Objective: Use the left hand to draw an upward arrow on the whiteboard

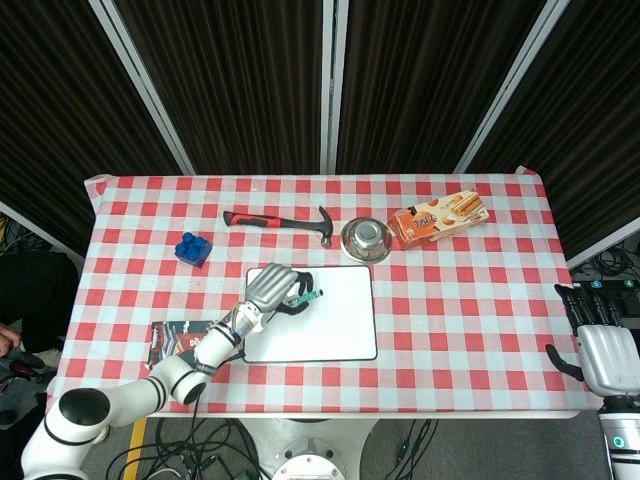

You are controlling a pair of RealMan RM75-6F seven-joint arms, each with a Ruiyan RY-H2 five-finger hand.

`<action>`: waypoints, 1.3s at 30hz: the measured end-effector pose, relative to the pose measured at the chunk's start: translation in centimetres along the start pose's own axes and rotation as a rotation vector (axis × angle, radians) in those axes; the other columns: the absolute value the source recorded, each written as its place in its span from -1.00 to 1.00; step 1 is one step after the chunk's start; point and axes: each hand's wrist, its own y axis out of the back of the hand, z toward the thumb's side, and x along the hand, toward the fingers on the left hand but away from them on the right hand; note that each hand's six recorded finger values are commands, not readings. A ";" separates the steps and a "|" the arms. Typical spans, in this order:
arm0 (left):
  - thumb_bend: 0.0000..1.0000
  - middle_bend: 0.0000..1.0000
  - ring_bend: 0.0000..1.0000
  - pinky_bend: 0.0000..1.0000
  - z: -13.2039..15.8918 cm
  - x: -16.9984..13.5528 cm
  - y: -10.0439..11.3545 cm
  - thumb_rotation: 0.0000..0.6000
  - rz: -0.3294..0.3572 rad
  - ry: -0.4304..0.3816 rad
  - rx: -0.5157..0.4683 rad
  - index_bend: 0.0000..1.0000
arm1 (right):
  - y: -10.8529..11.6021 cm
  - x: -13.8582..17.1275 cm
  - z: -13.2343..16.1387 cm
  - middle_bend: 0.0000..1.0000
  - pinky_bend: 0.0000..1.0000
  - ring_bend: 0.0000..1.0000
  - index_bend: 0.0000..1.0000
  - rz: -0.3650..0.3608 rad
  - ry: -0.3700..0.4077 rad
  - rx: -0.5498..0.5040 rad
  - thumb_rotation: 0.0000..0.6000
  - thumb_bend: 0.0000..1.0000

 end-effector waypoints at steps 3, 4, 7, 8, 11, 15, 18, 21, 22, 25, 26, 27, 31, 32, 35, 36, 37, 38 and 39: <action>-0.23 0.15 0.57 0.96 0.0 0.1 -0.3 1.00 -0.005 0.004 -0.006 0.10 | 0.0 0.1 0.0 -0.77 -0.84 -1.00 -1.00 0.001 0.000 0.003 1.00 -0.60; -0.23 0.15 0.57 0.96 0.1 0.2 -0.4 1.00 -0.007 0.003 -0.007 0.10 | 0.0 0.1 0.0 -0.77 -0.84 -1.00 -1.00 0.001 -0.001 0.004 1.00 -0.60; -0.23 0.15 0.57 0.96 0.5 0.4 -0.8 1.00 -0.012 -0.001 -0.019 0.10 | 0.2 0.2 -0.2 -0.77 -0.84 -1.00 -1.00 -0.001 -0.006 0.006 1.00 -0.60; -0.23 0.15 0.57 0.96 0.7 0.4 -1.0 1.00 -0.015 -0.003 -0.025 0.10 | 0.2 0.3 -0.2 -0.77 -0.84 -1.00 -1.00 -0.001 -0.008 0.007 1.00 -0.60; -0.23 0.15 0.57 0.96 1.9 0.8 -1.6 1.00 -0.028 -0.023 -0.040 0.10 | 0.3 0.5 -0.5 -0.77 -0.84 -1.00 -1.00 -0.003 -0.015 0.009 1.00 -0.60; -0.23 0.15 0.57 0.96 4.4 1.5 -2.6 1.00 -0.046 -0.070 -0.052 0.10 | 0.5 0.9 -0.9 -0.77 -0.84 -1.00 -1.00 -0.009 -0.027 0.008 1.00 -0.60; -0.23 0.15 0.57 0.96 6.2 2.3 -2.7 1.00 -0.045 -0.100 -0.055 0.10 | 0.8 1.1 -1.3 -0.77 -0.84 -1.00 -1.00 -0.018 -0.037 0.005 1.00 -0.60; -0.23 0.15 0.57 0.96 7.2 3.0 -1.8 1.00 -0.014 -0.116 -0.067 0.10 | 1.0 1.2 -1.5 -0.77 -0.84 -1.00 -1.00 -0.024 -0.040 0.001 1.00 -0.60; -0.23 0.15 0.57 0.96 7.2 3.0 -1.3 1.00 -0.003 -0.118 -0.069 0.10 | 1.0 1.2 -1.6 -0.77 -0.84 -1.00 -1.00 -0.023 -0.039 0.002 1.00 -0.60; -0.23 0.15 0.57 0.96 6.6 3.0 -0.1 1.00 0.018 -0.108 -0.056 0.10 | 0.8 1.0 -1.5 -0.77 -0.84 -1.00 -1.00 -0.017 -0.032 0.001 1.00 -0.60; -0.23 0.15 0.57 0.96 6.1 3.0 0.2 1.00 0.021 -0.101 -0.048 0.10 | 0.8 1.0 -1.4 -0.77 -0.84 -1.00 -1.00 -0.015 -0.028 0.000 1.00 -0.60; -0.23 0.15 0.57 0.96 5.5 2.8 0.5 1.00 0.023 -0.087 -0.039 0.10 | 0.7 0.8 -1.3 -0.77 -0.84 -1.00 -1.00 -0.013 -0.022 -0.001 1.00 -0.60; -0.23 0.15 0.57 0.96 3.5 1.9 0.4 1.00 0.015 -0.040 -0.030 0.10 | 0.5 0.6 -1.0 -0.77 -0.84 -1.00 -1.00 -0.008 -0.011 -0.001 1.00 -0.60; -0.23 0.15 0.57 0.96 3.1 1.7 0.3 1.00 0.013 -0.030 -0.028 0.10 | 0.5 0.6 -0.9 -0.77 -0.84 -1.00 -1.00 -0.007 -0.009 0.000 1.00 -0.60; -0.23 0.15 0.57 0.96 1.8 1.0 0.1 1.00 0.007 -0.003 -0.019 0.10 | 0.4 0.4 -0.7 -0.77 -0.84 -1.00 -1.00 -0.005 -0.002 0.001 1.00 -0.60; -0.23 0.15 0.57 0.96 1.4 0.8 0.0 1.00 0.005 0.005 -0.014 0.10 | 0.4 0.4 -0.6 -0.77 -0.84 -1.00 -1.00 -0.004 0.000 0.000 1.00 -0.60; -0.23 0.15 0.57 0.96 1.1 0.7 0.0 1.00 0.005 0.010 -0.009 0.10 | 0.4 0.3 -0.6 -0.77 -0.84 -1.00 -1.00 -0.004 0.001 0.001 1.00 -0.60; -0.23 0.15 0.57 0.96 0.8 0.5 0.0 1.00 0.005 0.015 -0.008 0.10 | 0.4 0.3 -0.5 -0.77 -0.84 -1.00 -1.00 -0.003 0.002 0.001 1.00 -0.60; -0.23 0.15 0.57 0.96 0.7 0.5 0.0 1.00 0.005 0.018 -0.009 0.10 | 0.3 0.3 -0.5 -0.77 -0.84 -1.00 -1.00 -0.002 0.003 0.001 1.00 -0.60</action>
